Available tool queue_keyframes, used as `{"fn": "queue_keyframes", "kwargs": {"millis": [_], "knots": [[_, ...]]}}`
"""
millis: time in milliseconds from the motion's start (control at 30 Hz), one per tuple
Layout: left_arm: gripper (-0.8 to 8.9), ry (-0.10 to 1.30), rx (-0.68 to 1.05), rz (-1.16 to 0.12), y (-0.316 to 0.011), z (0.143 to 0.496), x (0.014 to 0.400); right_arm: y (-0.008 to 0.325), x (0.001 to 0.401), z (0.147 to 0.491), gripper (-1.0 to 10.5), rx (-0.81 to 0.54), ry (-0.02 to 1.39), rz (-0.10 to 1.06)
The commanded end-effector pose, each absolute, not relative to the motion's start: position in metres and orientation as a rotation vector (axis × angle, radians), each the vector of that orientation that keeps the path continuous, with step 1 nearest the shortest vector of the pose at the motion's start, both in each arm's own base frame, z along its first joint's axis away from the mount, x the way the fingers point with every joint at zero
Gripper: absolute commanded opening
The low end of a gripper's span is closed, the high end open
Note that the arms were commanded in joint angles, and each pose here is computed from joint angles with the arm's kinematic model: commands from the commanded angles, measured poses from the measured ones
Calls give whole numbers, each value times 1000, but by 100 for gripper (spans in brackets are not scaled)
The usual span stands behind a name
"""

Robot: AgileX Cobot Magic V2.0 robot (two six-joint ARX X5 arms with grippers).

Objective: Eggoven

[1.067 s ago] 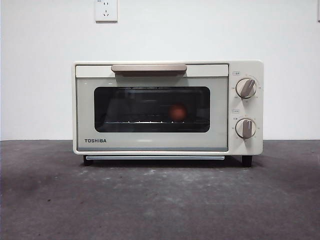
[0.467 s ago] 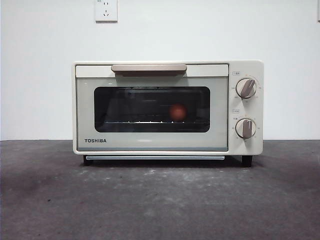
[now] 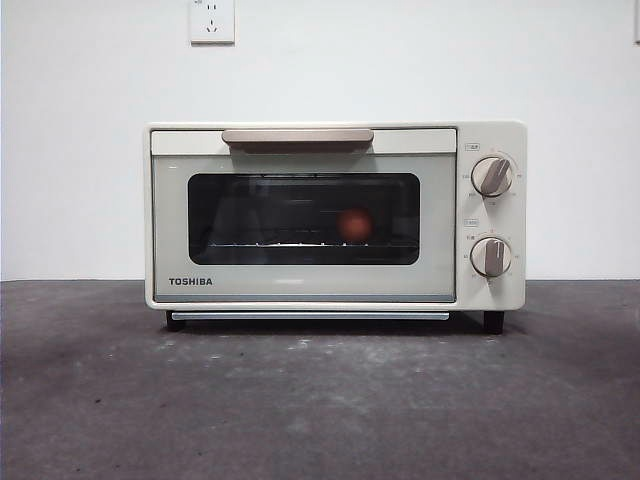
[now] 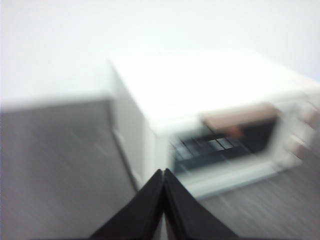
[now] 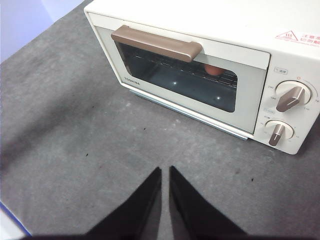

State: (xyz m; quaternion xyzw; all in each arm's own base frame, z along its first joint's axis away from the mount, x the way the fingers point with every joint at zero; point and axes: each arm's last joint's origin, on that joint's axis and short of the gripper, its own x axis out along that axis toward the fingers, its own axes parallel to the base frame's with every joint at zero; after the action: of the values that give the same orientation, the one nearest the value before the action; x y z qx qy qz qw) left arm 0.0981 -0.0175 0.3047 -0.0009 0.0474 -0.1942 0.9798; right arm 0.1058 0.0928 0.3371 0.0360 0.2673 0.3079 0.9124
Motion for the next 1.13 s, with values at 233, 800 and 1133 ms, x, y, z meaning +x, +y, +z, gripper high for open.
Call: {"fn": "queue_keyframes", "kwargs": {"millis": [233,800,1133], "knots": [[7,-86,104,-191,-8,257,86,95,107,341,5,72,518,648],[7,93,30,-168,-6,160,95,95,107,341,5,72,519,648],[7,172,-30,-165,-6,148,96,95,107,341,5,72,518,648]]}}
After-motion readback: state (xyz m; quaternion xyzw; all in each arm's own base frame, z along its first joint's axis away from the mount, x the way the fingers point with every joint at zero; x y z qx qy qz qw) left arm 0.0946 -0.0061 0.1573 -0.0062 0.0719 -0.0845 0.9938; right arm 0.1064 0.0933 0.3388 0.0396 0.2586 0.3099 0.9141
